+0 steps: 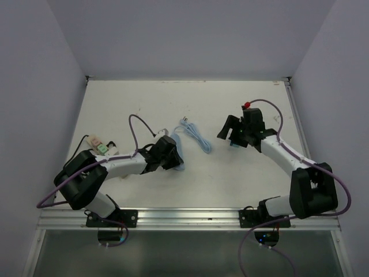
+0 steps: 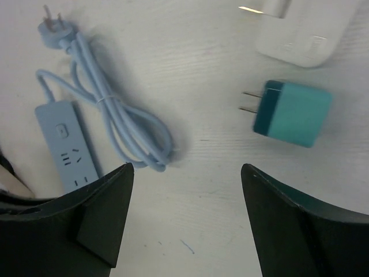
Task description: Pull the plug off the socket
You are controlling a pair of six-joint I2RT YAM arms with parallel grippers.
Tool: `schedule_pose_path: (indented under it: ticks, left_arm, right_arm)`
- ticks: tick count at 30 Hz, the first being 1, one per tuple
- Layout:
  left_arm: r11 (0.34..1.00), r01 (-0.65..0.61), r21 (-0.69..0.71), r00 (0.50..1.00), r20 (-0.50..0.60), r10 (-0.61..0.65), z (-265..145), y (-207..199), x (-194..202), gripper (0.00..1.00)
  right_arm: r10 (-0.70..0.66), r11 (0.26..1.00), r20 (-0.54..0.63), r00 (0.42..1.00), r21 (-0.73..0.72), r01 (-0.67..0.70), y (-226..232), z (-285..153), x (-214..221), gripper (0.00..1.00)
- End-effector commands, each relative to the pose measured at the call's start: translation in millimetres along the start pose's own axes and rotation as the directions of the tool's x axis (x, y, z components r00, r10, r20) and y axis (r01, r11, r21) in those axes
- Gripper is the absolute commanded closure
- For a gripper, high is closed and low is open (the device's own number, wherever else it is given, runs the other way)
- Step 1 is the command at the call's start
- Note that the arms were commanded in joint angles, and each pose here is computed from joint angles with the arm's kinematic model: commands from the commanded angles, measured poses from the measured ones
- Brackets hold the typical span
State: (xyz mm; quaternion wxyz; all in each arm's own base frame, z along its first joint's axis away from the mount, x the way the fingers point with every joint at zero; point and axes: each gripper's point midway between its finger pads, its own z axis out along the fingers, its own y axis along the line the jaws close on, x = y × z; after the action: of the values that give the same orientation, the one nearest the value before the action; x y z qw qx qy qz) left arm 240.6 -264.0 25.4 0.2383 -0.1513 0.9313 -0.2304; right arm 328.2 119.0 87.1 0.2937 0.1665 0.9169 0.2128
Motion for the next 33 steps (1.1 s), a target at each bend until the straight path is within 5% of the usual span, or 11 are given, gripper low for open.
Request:
schedule_pose_path:
  ticks: [1, 10, 16, 18, 25, 33]
  left_arm:
    - [0.998, -0.061, -0.026, 0.997, -0.057, 0.06, 1.5, 19.1, 16.4, 1.0]
    - [0.993, -0.075, 0.089, 0.995, -0.062, 0.081, 3.6, -0.3, 18.4, 1.0]
    - [0.987, -0.076, 0.14, 0.992, -0.085, 0.088, 7.6, -10.4, 19.6, 1.0]
    - [0.985, -0.079, 0.154, 0.991, -0.092, 0.094, 10.9, -14.1, 17.3, 1.0]
    - [0.972, -0.14, 0.191, 0.983, -0.092, 0.16, 37.7, -43.6, -6.2, 1.0]
    - [0.942, -0.196, 0.271, 0.978, -0.021, 0.209, 78.4, -92.2, -82.3, 1.0]
  right_arm:
    - [-0.206, 0.978, -0.013, 0.978, -0.009, 0.206, 27.8, 0.6, 6.6, 0.2]
    - [-0.405, 0.914, -0.096, 0.909, -0.053, 0.402, 79.5, 42.1, 35.1, 0.19]
    - [-0.44, 0.897, -0.14, 0.887, -0.034, 0.44, 82.0, 65.7, 47.6, 0.28]
    - [-0.44, 0.897, -0.146, 0.886, -0.033, 0.44, 81.4, 68.1, 48.7, 0.38]
    - [-0.431, 0.902, -0.126, 0.894, -0.02, 0.432, 90.6, 75.9, 36.3, 1.0]
    - [-0.337, 0.941, -0.042, 0.941, -0.033, 0.336, 117.0, 102.9, -11.9, 1.0]
